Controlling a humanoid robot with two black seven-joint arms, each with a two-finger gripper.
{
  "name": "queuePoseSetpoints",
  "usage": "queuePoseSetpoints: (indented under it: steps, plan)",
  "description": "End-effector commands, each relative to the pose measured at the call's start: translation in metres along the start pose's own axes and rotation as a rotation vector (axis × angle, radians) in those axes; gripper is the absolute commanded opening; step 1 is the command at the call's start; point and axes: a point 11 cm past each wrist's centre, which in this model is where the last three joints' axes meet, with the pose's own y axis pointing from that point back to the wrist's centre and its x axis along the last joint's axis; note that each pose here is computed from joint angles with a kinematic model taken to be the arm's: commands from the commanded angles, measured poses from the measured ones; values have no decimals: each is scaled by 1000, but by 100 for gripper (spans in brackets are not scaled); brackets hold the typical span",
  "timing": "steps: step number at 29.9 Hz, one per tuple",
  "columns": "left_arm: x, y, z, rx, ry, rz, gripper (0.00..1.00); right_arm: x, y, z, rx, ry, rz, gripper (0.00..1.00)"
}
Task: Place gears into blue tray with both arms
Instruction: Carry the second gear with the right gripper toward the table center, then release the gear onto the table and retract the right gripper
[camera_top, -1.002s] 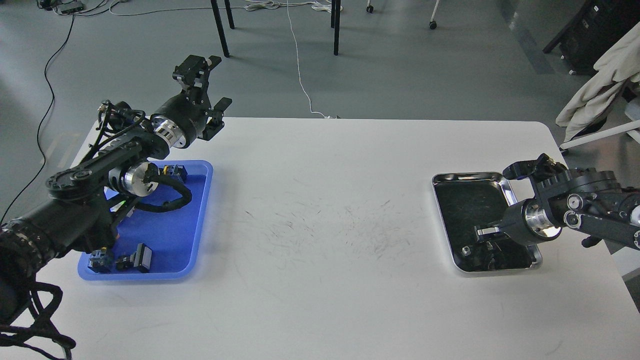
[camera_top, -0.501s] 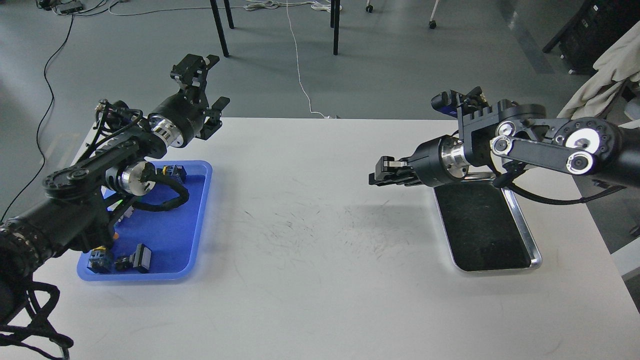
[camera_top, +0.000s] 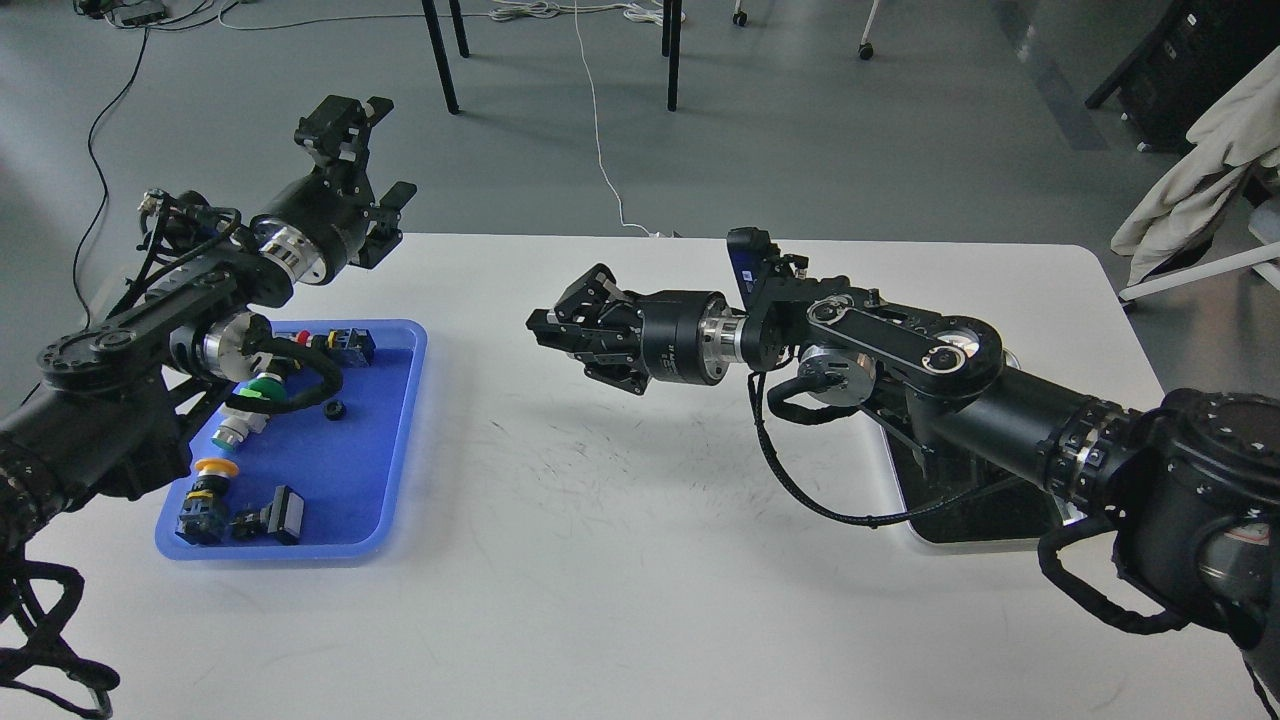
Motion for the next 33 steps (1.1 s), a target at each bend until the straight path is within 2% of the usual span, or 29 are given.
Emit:
queuePoseSetpoints:
  steps: [1,6,12,16,20,23,25,26,27,28,33]
  plan:
    - [6,2,3,-5,-6,13,98,-8,2,37,-35,-63,-4,2]
    - [8,2,5,-7,-9,17,98,-21,3,70,-117,-60,-21,2]
    - [4,1,5,-9,-6,8,98,-26,1,74,-138,-36,-16,4]
    - [3,0,4,-9,-4,6,98,-25,1,77,-161,6,-6,9]
    - [1,0,4,-10,-3,3,98,-26,1,79,-165,7,-7,22]
    - [1,-1,5,-11,-3,3,98,-27,1,79,-163,7,-10,37]
    - [1,0,4,-10,-3,3,98,-29,0,78,-160,8,-17,56]
    - [2,0,4,-10,-3,5,98,-29,0,77,-158,7,-17,72]
    - [2,0,5,-12,-4,4,98,-30,0,77,-156,6,-16,84]
    - [3,0,5,-11,-6,5,98,-30,0,77,-154,5,-16,91]
    - [4,1,5,-9,-8,9,98,-25,0,73,-137,-5,-1,94]
